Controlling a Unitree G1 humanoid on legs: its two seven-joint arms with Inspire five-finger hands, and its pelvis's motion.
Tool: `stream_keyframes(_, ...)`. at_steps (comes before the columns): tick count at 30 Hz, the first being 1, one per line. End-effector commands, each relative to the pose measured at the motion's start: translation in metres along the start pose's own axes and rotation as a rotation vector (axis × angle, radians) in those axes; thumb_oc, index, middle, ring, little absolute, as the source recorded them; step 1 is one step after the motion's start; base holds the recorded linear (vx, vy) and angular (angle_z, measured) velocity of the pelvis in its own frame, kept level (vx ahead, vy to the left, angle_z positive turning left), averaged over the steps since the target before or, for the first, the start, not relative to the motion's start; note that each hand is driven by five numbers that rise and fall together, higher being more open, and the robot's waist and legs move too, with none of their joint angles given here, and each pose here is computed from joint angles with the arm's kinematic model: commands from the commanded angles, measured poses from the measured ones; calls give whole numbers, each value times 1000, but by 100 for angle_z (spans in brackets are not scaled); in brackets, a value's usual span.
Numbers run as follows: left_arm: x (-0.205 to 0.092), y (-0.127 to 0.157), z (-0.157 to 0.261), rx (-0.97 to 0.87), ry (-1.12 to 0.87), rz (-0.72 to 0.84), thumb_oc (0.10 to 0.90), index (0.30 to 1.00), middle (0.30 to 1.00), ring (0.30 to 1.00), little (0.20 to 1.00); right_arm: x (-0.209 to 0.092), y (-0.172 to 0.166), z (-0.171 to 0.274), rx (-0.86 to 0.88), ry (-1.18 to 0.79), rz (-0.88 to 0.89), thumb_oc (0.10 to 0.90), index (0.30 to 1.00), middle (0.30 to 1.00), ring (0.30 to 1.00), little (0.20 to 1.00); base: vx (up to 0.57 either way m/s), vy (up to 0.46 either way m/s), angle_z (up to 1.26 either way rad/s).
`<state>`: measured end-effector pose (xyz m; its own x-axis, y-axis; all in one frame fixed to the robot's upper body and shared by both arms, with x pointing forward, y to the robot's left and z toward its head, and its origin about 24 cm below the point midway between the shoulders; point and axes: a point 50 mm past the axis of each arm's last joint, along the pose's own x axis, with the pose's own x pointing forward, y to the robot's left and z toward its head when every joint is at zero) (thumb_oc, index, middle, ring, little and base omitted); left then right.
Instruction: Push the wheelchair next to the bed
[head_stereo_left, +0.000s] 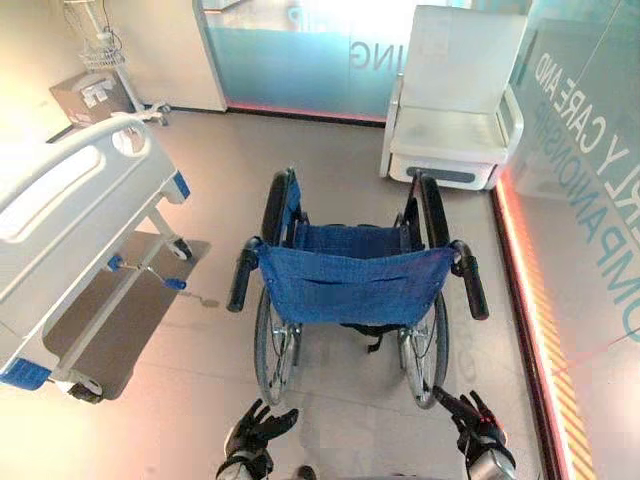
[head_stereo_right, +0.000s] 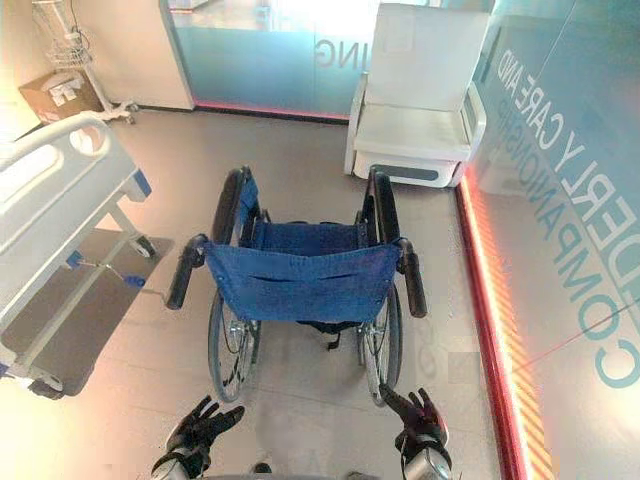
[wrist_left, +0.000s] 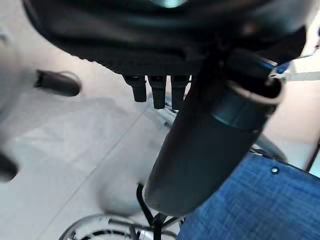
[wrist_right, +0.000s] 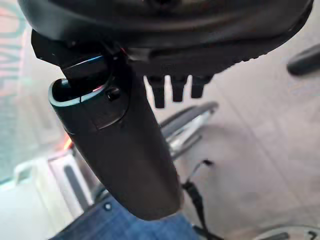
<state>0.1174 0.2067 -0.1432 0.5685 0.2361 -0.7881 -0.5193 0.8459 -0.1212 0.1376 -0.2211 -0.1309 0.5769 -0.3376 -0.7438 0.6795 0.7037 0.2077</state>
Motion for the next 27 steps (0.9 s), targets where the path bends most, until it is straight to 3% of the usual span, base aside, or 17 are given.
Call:
stream_keyframes(1, 6, -9, 33, 70, -166, -15, 800, 900, 900, 900, 900, 8, 6, 42, 29, -168, 20, 800, 900, 900, 900, 900, -72, -67, 23)
stream_keyframes(16, 5, -18, 31, 50, -196, -52, 800, 900, 900, 900, 900, 8, 19, 28, -14, -111, 97, 800, 900, 900, 900, 900, 7, 0, 0)
stream_keyframes(22, 7, 2, 84, -88, -381, 64, 800, 900, 900, 900, 900, 10, 17, 82, 23, -276, 68, 800, 900, 900, 900, 900, -5, 16, -1)
stream_keyframes(27, -5, 30, 162, -170, -636, 169, 800, 900, 900, 900, 900, 4, -2, 160, 34, -509, 33, 800, 900, 900, 900, 900, -11, 37, -1)
